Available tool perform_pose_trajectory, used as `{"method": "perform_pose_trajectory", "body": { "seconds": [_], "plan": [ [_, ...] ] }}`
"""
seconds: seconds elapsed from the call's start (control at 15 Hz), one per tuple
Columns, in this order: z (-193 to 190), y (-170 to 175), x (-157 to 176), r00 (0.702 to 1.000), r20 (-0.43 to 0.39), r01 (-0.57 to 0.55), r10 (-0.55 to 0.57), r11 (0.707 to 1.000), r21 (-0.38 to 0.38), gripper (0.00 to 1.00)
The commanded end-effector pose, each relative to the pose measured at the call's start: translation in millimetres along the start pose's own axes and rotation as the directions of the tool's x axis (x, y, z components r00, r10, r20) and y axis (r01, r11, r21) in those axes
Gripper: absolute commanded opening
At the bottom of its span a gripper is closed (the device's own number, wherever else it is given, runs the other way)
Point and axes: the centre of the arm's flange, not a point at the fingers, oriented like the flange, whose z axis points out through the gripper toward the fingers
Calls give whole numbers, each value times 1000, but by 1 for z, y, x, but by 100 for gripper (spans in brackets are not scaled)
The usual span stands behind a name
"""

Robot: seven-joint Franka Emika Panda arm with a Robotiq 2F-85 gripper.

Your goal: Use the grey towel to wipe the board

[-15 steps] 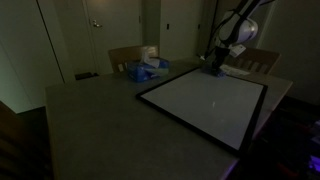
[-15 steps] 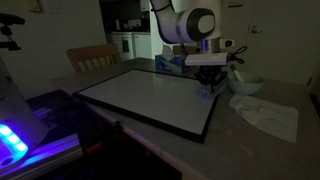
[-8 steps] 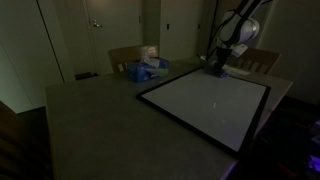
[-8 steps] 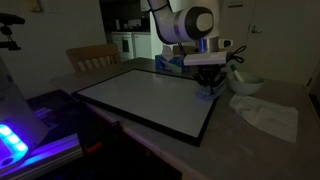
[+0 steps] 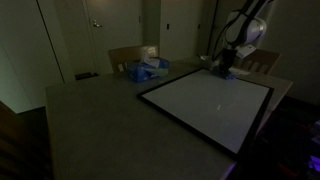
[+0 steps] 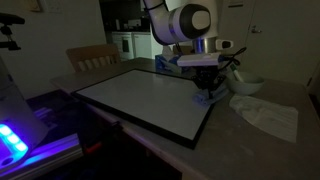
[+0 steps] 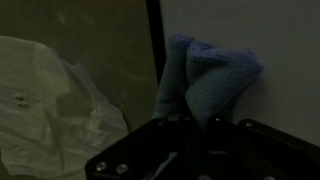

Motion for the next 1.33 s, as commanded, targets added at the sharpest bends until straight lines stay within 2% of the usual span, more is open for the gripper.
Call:
{"method": "perform_pose_trajectory", "body": {
  "seconds": [0.0, 0.4, 0.67, 0.87, 1.2, 1.27],
  "plan": [
    [9, -14, -35, 997, 79, 11, -12, 1000, 17, 2],
    [2, -21, -52, 991, 127, 48, -51, 999, 26, 2],
    [2, -39, -37, 995, 96, 15, -20, 999, 51, 2],
    [-2, -56, -26, 997, 75, 33, -38, 998, 61, 2],
    [-4, -72, -12, 989, 144, 6, -20, 995, 102, 2],
    [-14, -57, -13, 995, 91, 31, -37, 997, 68, 10]
  ]
}}
